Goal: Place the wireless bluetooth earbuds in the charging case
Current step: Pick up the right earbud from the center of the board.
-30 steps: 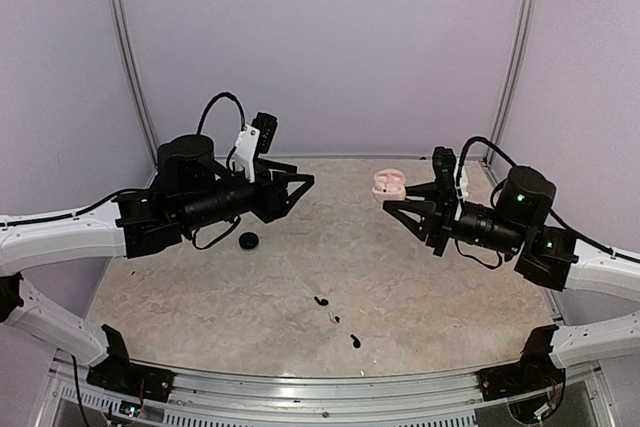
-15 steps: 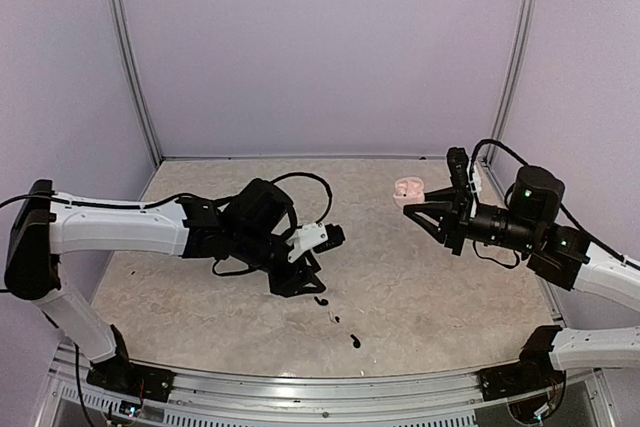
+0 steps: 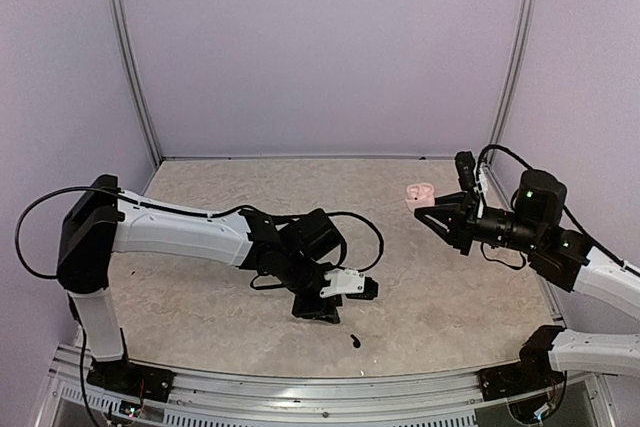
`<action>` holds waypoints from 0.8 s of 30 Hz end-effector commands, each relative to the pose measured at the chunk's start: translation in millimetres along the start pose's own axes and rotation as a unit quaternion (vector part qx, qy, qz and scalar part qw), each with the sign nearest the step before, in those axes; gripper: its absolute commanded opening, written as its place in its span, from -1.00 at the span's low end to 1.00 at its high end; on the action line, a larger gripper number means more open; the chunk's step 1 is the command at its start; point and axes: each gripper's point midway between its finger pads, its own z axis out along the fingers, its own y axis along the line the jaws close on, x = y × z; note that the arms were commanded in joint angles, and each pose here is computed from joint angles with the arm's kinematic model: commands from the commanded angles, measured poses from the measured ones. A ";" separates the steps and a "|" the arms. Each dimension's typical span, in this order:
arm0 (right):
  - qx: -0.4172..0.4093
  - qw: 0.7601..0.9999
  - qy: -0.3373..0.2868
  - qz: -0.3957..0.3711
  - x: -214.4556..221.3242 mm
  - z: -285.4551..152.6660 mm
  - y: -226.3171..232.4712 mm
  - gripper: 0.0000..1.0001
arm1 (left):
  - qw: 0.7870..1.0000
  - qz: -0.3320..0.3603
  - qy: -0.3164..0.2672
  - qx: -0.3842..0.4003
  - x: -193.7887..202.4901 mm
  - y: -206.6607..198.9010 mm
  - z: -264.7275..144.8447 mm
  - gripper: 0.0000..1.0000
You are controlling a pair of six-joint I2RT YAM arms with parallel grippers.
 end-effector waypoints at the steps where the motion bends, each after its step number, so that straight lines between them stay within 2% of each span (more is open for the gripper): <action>1: -0.004 1.000 0.000 0.010 3.3 -4.9 -0.9 -1.00 | 0.998 0.044 0.042 0.013 9.5 -7.3 12.7 -0.23; 10: -0.004 1.000 0.002 0.012 6.1 -4.5 -4.8 -1.00 | 0.994 0.080 0.073 0.007 14.8 -3.0 28.5 -0.30; 24: 0.000 1.000 0.004 0.018 10.9 -6.8 -11.1 -1.00 | 0.991 0.098 0.094 0.011 29.1 -5.0 42.8 -0.48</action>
